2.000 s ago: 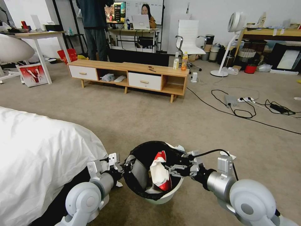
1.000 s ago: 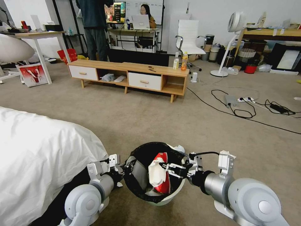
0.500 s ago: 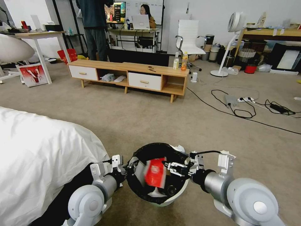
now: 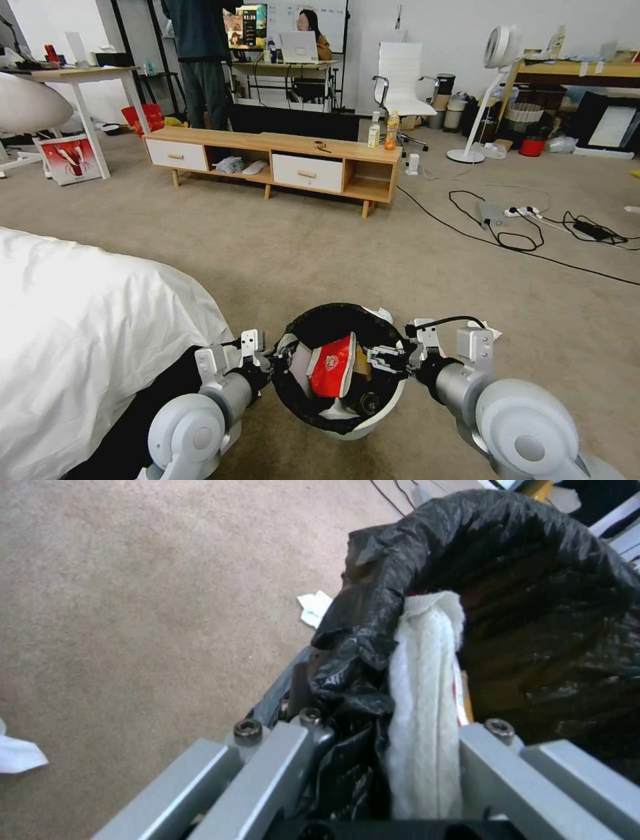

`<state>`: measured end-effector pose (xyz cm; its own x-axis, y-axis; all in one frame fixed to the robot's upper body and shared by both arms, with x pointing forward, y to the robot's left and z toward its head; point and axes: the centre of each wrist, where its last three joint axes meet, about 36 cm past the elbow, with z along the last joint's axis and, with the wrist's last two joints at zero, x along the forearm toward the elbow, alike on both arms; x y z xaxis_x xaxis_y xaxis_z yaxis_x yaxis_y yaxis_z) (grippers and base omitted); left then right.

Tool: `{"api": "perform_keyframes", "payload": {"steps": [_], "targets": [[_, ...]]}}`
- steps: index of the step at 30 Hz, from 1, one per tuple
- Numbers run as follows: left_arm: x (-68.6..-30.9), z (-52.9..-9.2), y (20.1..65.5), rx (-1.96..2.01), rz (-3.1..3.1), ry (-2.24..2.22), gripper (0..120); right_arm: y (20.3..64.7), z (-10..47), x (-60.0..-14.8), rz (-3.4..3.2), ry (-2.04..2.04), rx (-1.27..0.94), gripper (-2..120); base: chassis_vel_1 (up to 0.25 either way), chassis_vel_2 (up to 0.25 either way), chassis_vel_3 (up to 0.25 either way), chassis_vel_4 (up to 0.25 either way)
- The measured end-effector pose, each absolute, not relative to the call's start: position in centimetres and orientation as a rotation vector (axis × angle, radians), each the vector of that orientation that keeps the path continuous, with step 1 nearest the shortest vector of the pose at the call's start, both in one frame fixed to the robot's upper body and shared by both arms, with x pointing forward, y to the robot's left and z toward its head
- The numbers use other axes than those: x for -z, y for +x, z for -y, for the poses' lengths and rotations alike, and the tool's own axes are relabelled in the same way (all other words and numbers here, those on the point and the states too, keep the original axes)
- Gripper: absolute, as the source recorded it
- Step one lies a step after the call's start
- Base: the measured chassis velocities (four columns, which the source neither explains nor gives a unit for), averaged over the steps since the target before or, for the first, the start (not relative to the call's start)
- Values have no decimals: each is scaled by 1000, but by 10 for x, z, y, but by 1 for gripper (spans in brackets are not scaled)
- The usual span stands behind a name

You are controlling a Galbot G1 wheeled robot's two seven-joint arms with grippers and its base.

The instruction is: Pick up the trash bin and place the garbage on the floor into it.

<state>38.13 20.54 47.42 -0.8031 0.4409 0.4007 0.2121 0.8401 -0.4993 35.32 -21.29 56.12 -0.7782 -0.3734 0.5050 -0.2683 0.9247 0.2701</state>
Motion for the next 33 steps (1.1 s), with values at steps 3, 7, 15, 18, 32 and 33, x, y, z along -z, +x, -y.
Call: {"api": "perform_keyframes", "payload": {"steps": [3,7,15,18,32,33], "targets": [[-474,-207,382,-598,2504,-474,7,354,218,-570,2590,470,223,100,0,0,0,0],[-475,-209,383,-605,2509,-470,7,352,228,-599,2756,472,179,100,0,0,0,0],[-476,-212,385,-610,2512,-463,7,340,251,-641,2948,435,164,100,0,0,0,0],[-475,-214,385,-608,2513,-456,7,331,260,-656,3010,413,167,100,0,0,0,0],[-488,-226,382,-625,2542,-450,7,356,308,-622,2937,54,155,100,0,0,0,0],[-489,-227,381,-625,2544,-449,7,362,315,-613,2911,16,139,100,0,0,0,0]]}}
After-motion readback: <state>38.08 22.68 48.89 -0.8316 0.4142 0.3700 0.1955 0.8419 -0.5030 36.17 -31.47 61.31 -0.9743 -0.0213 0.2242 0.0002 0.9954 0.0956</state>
